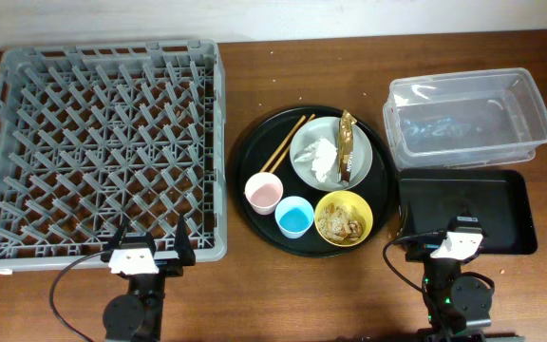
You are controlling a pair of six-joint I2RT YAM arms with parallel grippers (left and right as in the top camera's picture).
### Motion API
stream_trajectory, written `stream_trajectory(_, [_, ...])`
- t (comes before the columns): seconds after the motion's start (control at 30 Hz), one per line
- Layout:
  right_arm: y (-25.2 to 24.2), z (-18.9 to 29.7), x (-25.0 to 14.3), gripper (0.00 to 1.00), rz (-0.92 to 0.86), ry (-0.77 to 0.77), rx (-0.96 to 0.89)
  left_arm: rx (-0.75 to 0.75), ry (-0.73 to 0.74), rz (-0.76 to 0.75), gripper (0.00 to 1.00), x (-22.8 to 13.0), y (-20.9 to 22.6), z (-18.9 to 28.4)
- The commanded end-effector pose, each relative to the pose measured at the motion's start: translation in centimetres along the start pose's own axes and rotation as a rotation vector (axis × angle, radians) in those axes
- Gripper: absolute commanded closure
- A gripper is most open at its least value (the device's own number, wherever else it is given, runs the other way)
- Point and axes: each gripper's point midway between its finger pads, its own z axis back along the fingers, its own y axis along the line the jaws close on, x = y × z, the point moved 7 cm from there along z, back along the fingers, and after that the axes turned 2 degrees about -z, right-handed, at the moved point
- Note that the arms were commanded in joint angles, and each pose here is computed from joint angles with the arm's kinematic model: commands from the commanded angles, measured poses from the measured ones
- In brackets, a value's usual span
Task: Sort waste into correct bins and load items into the dishwasher rack
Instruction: 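Move the right gripper toward the tissue on the white plate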
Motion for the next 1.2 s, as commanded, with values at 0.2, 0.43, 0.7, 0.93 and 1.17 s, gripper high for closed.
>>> stream_trajectory(0.2, [0.0, 0.0, -0.2, 0.02, -0.005, 0.0, 0.006, -0.02, -0.017, -0.016, 0.01, 0.1, -0.2, 0.0])
stream_trajectory(0.43, [0.5, 0.0, -0.3, 0.02, -0.005, 0.007, 0.053, -0.045, -0.041, -0.014, 0.01, 0.5, -0.4, 0.0])
stream_trajectory(0.7, [2.0, 0.3, 0.5, 0.01, -0.007, -0.021, 0.197, -0.066, -0.085, -0.009, 0.01, 1.3, -0.7, 0.1])
stream_trajectory(0.93, [3.2, 1.7, 5.9, 0.02, -0.08, 0.028, 0.299, -0.078, -0.025, -0.016, 0.01, 6.6, -0.9, 1.3])
stream_trajectory(1.17, [4.5, -1.6, 15.6, 0.02, -0.088, 0.472, 0.272, -0.134, 0.354, -0.042, 0.01, 15.0, -2.9, -3.5])
